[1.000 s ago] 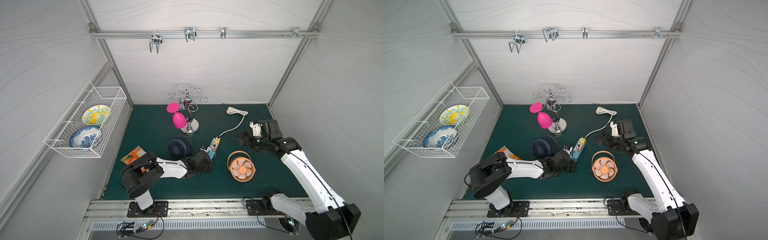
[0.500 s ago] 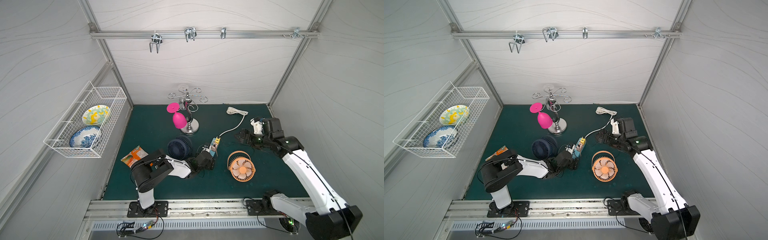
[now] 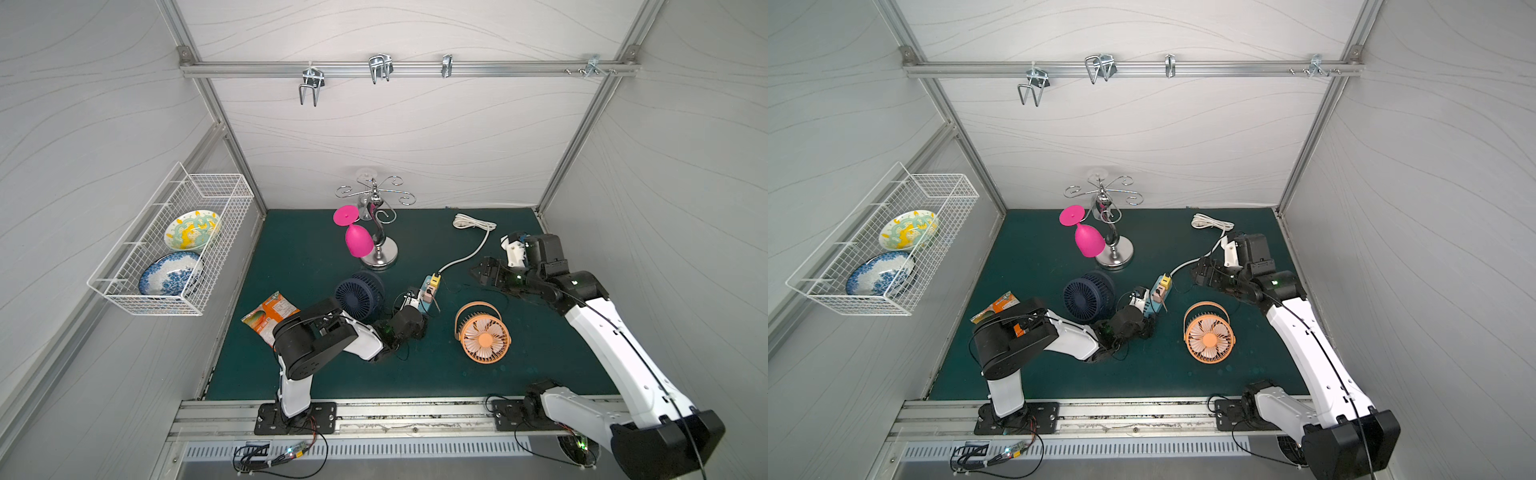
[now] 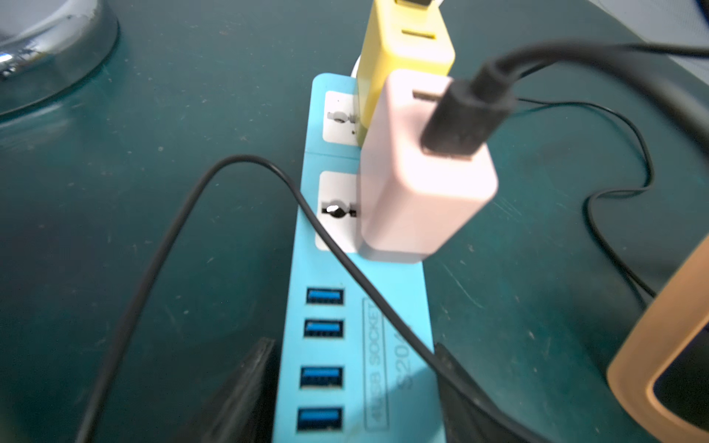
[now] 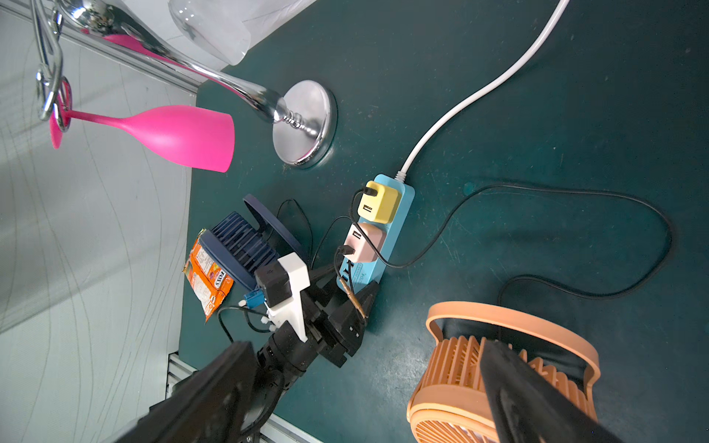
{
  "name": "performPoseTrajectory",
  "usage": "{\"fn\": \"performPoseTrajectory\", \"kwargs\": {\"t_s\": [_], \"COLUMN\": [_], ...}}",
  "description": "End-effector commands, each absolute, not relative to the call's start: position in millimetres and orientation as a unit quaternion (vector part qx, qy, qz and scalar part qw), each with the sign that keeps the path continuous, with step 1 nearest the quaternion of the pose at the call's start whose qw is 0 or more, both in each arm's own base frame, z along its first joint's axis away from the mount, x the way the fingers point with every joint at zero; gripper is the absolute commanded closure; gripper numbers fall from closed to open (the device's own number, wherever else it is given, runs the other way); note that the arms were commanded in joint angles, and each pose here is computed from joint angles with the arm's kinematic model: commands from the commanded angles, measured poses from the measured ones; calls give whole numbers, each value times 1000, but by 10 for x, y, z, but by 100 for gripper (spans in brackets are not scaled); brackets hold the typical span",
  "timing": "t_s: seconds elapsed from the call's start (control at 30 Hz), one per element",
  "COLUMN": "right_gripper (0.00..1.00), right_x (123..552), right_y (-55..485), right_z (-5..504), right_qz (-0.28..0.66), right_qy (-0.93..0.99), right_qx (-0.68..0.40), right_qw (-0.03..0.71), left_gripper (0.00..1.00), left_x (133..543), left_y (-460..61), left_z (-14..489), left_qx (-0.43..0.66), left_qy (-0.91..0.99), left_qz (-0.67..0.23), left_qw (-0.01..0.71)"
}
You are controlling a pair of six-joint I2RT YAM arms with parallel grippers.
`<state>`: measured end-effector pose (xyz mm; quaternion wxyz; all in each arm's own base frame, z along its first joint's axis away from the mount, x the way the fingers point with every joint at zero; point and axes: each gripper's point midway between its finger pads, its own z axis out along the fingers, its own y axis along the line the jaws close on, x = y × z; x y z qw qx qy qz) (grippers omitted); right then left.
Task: Unplug the desk fan from the power strip
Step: Adjust the socket at the center of the board.
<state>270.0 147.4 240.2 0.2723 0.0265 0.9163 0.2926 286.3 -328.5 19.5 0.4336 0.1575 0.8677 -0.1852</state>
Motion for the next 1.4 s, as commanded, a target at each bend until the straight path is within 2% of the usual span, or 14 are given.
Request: {"fn": "performPoseTrajectory", "kwargs": {"t_s": [0.0,0.2,0.33,0.53,0.7,0.9,1.07,1.2,1.37], "right_gripper": [5,5,5,5,5,5,5,5,5], "right_x": [2708,2728,2739,2713,2678,2627,2623,2667,2729], "right_y": [1513,1627,1715,1736,1702,1669,1661,1670,1724], "right_z": [2376,2226,2216,2185,2200,2149,2090,2033,1992], "right_qz": [291,261,265,267,265,261,257,252,254], "right_qy": [922,944,945,944,943,945,947,949,951], "right_qx": [28,25,21,25,26,27,30,34,37], "right_qw": [252,199,193,192,199,197,193,186,172], "left_gripper": [41,43,35,31,37,49,52,50,39], "left_x": [2761,2716,2711,2709,2691,2711,2771,2820,2841], "left_y": [-3265,-3256,-3242,-3217,-3218,-3241,-3284,-3279,-3263], "left_z": [62,24,34,99,87,123,197,227,213], "left_qx": [169,172,174,182,180,185,198,211,218], "left_qy": [871,871,873,872,873,873,867,863,862], "left_qz": [-174,-166,-155,-145,-146,-139,-124,-102,-87], "left_qw": [426,429,429,432,429,431,440,447,449]}}
